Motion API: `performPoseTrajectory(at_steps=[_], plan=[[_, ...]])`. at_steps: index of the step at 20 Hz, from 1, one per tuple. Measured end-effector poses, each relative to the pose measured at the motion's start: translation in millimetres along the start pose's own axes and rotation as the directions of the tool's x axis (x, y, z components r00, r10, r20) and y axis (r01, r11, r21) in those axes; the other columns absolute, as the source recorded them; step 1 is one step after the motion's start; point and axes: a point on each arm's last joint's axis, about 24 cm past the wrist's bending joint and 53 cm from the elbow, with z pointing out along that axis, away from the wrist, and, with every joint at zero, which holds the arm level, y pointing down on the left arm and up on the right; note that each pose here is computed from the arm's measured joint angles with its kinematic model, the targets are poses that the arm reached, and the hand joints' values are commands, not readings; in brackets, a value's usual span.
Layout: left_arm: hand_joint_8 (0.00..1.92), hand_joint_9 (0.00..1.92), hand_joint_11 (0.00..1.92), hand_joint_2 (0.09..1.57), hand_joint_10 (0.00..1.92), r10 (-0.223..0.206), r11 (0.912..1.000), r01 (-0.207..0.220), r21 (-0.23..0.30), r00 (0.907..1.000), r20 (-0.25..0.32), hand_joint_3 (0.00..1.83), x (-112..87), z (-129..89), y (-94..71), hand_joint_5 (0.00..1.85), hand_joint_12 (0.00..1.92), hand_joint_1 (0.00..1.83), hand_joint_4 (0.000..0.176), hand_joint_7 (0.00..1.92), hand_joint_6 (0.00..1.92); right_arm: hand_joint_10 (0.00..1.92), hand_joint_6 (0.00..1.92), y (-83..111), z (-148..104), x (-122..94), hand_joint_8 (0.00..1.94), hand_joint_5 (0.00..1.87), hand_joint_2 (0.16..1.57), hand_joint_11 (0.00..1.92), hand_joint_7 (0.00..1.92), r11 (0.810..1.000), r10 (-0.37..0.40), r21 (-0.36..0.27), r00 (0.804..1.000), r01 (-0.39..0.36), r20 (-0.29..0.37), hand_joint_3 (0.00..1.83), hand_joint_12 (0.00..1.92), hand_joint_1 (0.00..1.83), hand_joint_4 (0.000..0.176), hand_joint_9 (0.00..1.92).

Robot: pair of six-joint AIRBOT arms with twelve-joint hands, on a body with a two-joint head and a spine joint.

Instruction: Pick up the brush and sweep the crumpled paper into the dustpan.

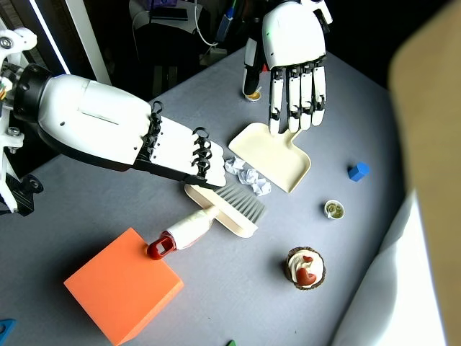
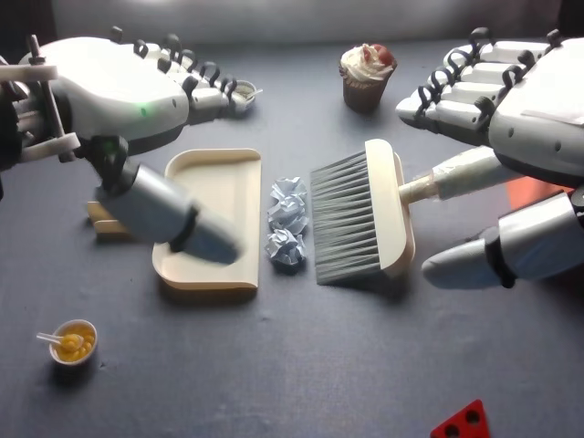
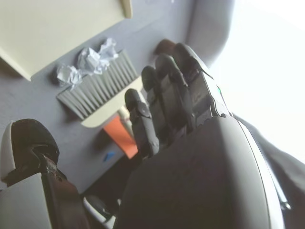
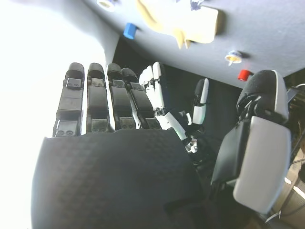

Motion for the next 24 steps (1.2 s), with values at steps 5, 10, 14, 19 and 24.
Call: performPoseTrajectory(at_steps=[5, 10, 14, 19, 24], plan=[[0.0, 0.11, 0.05, 0.78, 0.0, 0.023, 0.9997, -0.023, -0.001, 0.9997, 0.005, 0.0, -2.3, 1.4, -1.3, 0.05, 0.09, 0.1, 0.0, 0.1, 0.0, 0.01, 0.0, -4.0, -0.1, -4.9, 0.0, 0.07, 0.87, 0.09, 0.1, 0.999, -0.015, 0.05, 0.999, 0.012, 0.044, 0.01, 0.06, 0.0, 0.0, 0.11], [0.0, 0.06, 0.06, 0.77, 0.0, 0.048, 0.9988, -0.047, -0.014, 0.9988, 0.006, 0.0, -3.1, 1.5, 3.1, 0.0, 0.08, 0.4, 0.0, 0.04, 0.0, 0.0, 0.0, -11.1, -4.0, -23.8, 0.0, 0.07, 0.89, 0.07, 0.09, 0.992, -0.015, 0.129, 0.989, -0.004, 0.147, 0.01, 0.04, 0.0, 0.0, 0.1], [0.0, 0.05, 0.07, 0.78, 0.0, 0.062, 0.9971, -0.061, -0.044, 0.9979, 0.018, 0.0, -10.9, 4.1, 21.7, 0.0, 0.08, 0.84, 0.0, 0.02, 0.0, 0.01, 0.01, -17.8, -9.3, -37.7, 0.01, 0.07, 0.91, 0.07, 0.09, 0.982, -0.006, 0.185, 0.975, -0.036, 0.221, 0.01, 0.04, 0.0, 0.0, 0.09], [0.0, 0.07, 0.07, 0.85, 0.0, 0.09, 0.9949, -0.088, -0.048, 0.995, 0.042, 0.01, -25.6, 7.9, 45.3, 0.0, 0.08, 0.87, 0.0, 0.05, 0.0, 0.0, 0.01, -21.9, -14.7, -42.7, 0.0, 0.07, 0.92, 0.08, 0.09, 0.973, 0.01, 0.221, 0.966, -0.07, 0.26, 0.01, 0.04, 0.0, 0.0, 0.09], [0.0, 0.14, 0.13, 0.96, 0.0, 0.121, 0.9923, -0.12, -0.031, 0.9904, 0.067, 0.0, -39.2, 11.8, 60.6, 0.35, 0.08, 0.91, 0.075, 0.18, 0.01, 0.01, 0.01, -19.5, -11.9, -35.2, 0.01, 0.07, 0.92, 0.09, 0.09, 0.971, -0.015, 0.236, 0.972, -0.042, 0.233, 0.0, 0.03, 0.0, 0.0, 0.09]])
